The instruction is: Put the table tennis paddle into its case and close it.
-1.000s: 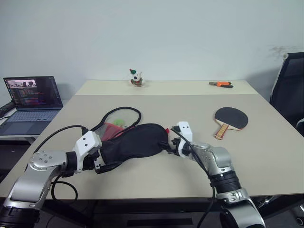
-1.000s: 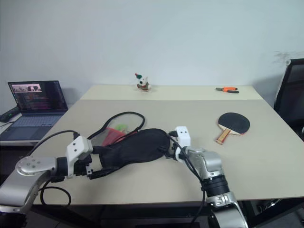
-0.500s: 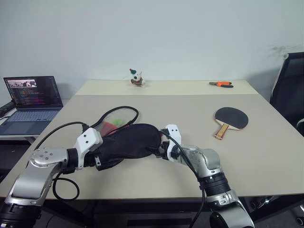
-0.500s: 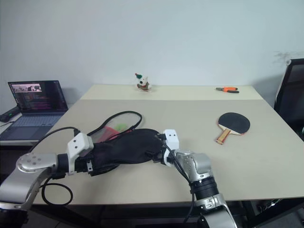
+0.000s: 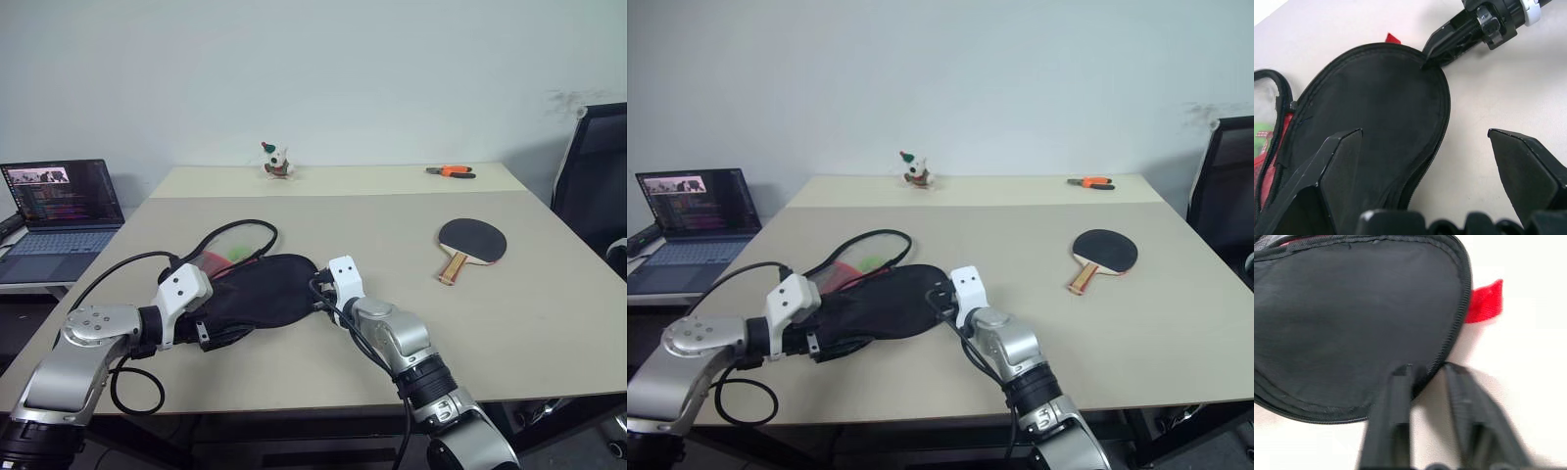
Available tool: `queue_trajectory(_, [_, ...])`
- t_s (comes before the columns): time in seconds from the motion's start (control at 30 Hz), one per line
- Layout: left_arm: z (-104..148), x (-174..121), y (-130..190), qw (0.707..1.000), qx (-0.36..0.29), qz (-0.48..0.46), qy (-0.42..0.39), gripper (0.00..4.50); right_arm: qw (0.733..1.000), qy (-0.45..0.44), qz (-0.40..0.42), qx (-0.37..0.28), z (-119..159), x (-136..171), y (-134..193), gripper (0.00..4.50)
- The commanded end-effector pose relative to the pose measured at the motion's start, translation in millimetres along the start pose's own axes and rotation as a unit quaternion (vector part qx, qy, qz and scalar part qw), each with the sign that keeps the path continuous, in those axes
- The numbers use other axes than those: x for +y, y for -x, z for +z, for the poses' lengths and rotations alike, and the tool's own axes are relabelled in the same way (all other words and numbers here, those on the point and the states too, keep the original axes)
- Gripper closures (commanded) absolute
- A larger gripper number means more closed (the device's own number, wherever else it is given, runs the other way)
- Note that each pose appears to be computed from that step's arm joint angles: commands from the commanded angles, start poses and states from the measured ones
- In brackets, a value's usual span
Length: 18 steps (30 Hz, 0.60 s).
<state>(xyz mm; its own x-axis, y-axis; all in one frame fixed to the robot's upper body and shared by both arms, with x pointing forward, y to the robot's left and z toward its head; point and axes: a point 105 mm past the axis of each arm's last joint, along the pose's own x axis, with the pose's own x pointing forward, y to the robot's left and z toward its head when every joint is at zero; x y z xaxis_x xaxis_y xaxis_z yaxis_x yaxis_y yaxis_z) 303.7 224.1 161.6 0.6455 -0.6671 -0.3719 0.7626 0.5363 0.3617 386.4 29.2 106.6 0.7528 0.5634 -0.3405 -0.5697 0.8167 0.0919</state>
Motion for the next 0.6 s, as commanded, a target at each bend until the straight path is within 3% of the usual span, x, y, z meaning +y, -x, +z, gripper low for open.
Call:
queue_trajectory(0.03, [8, 2, 4, 1.000, -0.008, 0.009, -0.020, 0.00, 0.999, 0.002, 0.020, -0.041, 28, 18, -2, 4.47])
queue_trajectory(0.13, [8, 2, 4, 1.000, -0.007, 0.012, -0.020, 0.00, 0.999, 0.005, 0.011, -0.044, 31, 10, -1, 4.47])
queue_trajectory(0.3, [12, -1, 4, 1.000, -0.016, 0.005, -0.022, 0.00, 0.999, 0.015, -0.013, -0.040, 41, -30, 9, 4.47])
queue_trajectory(0.6, [56, 3, -4, 0.995, -0.097, -0.012, -0.018, 0.00, 0.993, 0.117, -0.023, 0.012, 60, -117, 39, 4.47])
